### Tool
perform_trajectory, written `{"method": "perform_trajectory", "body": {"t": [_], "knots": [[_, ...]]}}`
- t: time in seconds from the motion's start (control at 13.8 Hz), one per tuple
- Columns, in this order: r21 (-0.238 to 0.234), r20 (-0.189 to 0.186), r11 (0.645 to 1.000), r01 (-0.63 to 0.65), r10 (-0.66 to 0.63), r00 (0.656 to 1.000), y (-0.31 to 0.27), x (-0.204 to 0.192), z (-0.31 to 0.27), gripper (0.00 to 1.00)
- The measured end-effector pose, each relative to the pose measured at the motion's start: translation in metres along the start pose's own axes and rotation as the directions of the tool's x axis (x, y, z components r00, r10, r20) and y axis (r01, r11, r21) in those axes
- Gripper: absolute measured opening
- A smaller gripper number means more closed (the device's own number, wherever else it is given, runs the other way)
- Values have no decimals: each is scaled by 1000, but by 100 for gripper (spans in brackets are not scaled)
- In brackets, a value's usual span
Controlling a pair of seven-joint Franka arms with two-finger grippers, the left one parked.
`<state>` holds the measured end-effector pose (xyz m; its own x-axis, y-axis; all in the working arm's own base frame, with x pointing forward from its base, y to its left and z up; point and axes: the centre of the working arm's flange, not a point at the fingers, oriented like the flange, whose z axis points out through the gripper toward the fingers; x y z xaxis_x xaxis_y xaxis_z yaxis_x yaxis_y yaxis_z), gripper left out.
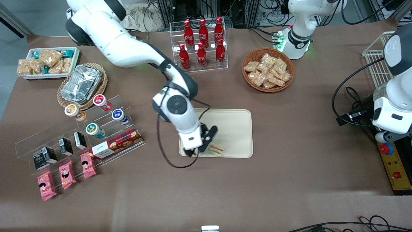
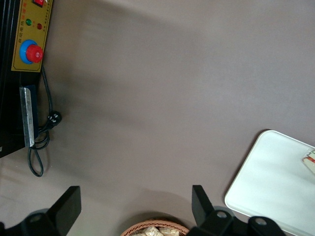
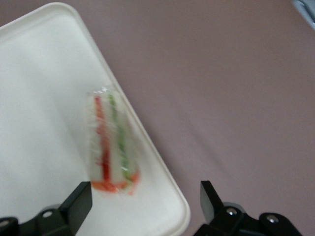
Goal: Place sandwich on tray
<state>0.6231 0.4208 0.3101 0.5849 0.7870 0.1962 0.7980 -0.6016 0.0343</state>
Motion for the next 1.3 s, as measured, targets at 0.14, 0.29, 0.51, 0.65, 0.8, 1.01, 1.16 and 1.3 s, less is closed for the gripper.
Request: {"method": "perform_trajectory", "body": {"t": [0.14, 0.29, 0.51, 0.65, 0.8, 1.01, 1.16, 1.3], "knots": [[16, -3, 997, -79, 79, 997, 36, -10, -39, 98], [14, 27, 992, -129, 128, 991, 63, -24, -87, 99], [63, 71, 960, -272, 267, 961, 117, -67, -160, 99], [100, 85, 913, -396, 388, 918, 166, -111, -201, 99], [73, 115, 832, -549, 540, 834, 207, -157, -235, 99], [8, 142, 714, -701, 693, 707, 243, -208, -268, 99], [-38, 115, 638, -769, 767, 631, 257, -230, -291, 99], [-75, 123, 557, -827, 828, 547, 261, -248, -308, 99]]}}
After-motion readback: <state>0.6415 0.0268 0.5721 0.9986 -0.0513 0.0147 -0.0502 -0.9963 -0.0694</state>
